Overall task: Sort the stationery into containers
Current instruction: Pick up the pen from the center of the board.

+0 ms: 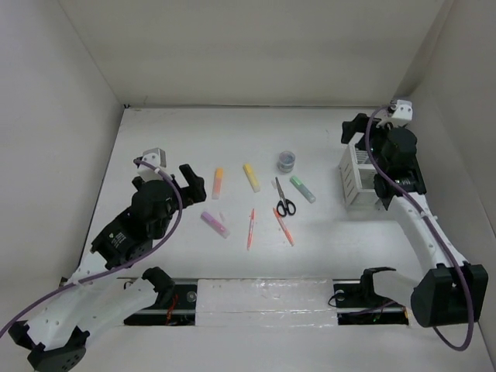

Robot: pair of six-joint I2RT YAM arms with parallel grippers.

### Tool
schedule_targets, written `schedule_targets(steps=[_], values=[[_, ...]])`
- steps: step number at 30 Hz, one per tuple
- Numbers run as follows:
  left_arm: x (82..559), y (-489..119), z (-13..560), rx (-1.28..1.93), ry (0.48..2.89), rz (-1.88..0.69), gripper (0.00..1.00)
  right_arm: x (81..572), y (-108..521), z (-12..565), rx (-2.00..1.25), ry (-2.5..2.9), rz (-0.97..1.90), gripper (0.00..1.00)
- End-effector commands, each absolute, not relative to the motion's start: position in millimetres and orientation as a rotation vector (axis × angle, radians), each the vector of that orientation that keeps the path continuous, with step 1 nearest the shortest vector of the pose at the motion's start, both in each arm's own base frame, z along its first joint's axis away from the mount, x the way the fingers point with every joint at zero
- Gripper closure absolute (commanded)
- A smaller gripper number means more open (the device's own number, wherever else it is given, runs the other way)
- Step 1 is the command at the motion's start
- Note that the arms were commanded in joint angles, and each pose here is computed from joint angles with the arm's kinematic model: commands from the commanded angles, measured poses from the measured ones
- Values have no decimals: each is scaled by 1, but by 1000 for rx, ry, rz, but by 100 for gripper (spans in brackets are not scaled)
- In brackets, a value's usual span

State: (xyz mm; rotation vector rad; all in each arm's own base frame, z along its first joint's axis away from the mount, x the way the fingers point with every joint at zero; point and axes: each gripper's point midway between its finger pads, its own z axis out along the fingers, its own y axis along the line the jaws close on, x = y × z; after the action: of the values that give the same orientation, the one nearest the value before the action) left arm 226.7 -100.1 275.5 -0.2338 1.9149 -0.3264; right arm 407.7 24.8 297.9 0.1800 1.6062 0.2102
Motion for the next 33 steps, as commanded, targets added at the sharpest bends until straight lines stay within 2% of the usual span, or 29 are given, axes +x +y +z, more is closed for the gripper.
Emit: schedule_targets(steps=[1,6,9,13,16,18,24,26,30,33], values=[[231,-90,276,-301,1899,-266,1,406,65,307,41,1669,236,0],[239,-75,271,-394,1909,-181,1,385,146,261,-137,1897,280,4],[242,-74,267,-414,1921,-150,1,363,177,230,-279,2004,293,5],[244,-71,262,-426,1937,-107,1,331,209,186,-384,2159,326,14],[246,-73,258,-420,1952,-92,1,304,233,158,-453,2216,342,14],[246,-73,258,-420,1952,-92,1,289,234,129,-465,2287,326,17],[247,-75,255,-412,1964,-93,1,249,245,90,-510,2377,343,29],[247,-75,255,-412,1964,-93,1,243,246,83,-491,2392,344,29],[247,-75,255,-412,1964,-93,1,239,244,71,-465,2410,351,38],[247,-77,255,-407,1970,-103,1,235,250,61,-481,2436,365,39]])
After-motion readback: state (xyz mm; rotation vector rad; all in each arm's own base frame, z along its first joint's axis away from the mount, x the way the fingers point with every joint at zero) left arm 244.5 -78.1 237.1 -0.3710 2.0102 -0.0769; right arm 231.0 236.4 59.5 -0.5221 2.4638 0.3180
